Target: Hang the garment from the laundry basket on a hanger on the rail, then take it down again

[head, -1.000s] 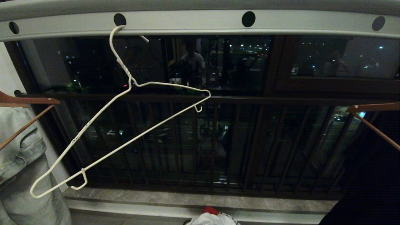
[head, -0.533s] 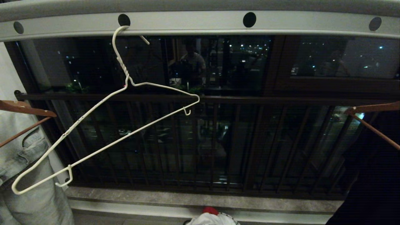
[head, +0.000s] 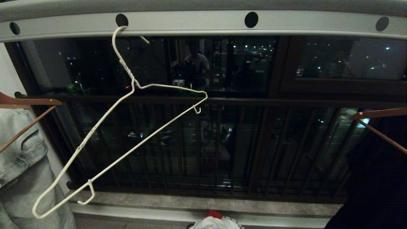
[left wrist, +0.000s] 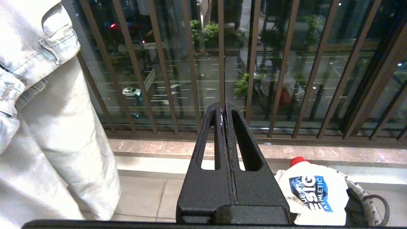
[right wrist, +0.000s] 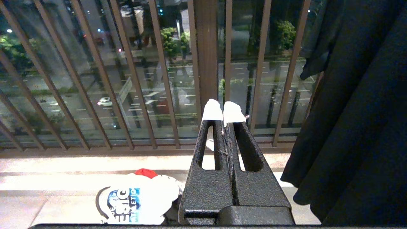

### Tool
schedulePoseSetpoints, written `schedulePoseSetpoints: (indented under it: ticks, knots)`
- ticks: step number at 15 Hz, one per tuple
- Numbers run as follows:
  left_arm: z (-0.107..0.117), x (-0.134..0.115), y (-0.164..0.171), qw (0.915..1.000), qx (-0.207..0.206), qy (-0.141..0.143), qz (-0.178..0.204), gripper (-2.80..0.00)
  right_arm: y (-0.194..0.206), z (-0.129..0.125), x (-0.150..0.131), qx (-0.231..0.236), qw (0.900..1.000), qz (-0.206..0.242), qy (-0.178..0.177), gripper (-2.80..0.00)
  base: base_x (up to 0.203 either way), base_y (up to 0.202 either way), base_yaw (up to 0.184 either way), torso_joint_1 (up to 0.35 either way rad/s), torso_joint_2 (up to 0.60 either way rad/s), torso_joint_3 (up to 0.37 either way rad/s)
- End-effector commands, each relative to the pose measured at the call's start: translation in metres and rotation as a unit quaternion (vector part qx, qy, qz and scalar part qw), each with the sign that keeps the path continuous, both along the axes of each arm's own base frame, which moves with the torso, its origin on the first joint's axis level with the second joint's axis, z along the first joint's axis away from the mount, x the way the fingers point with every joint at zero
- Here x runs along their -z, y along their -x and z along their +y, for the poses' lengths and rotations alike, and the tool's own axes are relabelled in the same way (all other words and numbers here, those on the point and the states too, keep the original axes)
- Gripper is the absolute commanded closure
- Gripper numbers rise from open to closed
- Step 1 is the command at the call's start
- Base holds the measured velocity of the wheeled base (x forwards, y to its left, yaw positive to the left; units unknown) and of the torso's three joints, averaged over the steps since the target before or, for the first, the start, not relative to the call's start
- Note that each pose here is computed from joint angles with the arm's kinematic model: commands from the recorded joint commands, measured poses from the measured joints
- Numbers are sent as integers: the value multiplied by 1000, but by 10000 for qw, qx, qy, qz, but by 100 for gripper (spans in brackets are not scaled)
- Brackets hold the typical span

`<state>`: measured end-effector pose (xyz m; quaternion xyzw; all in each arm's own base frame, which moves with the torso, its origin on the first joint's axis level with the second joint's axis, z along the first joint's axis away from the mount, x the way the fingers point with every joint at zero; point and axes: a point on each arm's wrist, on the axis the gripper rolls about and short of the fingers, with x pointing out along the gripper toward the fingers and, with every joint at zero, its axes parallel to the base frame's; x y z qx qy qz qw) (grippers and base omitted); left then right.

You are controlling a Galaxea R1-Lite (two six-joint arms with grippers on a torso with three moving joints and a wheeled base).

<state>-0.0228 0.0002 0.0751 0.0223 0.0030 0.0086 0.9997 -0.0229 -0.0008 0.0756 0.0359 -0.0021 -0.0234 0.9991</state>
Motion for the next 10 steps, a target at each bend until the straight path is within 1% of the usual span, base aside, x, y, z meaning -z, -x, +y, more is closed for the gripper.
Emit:
schedulePoseSetpoints:
  ticks: [1, 6, 10]
  knots:
    - [0, 0, 0, 10000, -6, 23, -5, 0, 0, 0, 0, 3, 10000, 5, -2, 0, 0, 0, 0, 0, 0, 0]
    - [0, 0, 0, 9999, -22, 154, 0, 0, 0, 0, 0, 3, 10000, -3, -2, 0, 0, 0, 0, 0, 0, 0]
    - [0, 0, 0, 9999, -22, 154, 0, 0, 0, 0, 0, 3, 10000, -3, -2, 0, 0, 0, 0, 0, 0, 0]
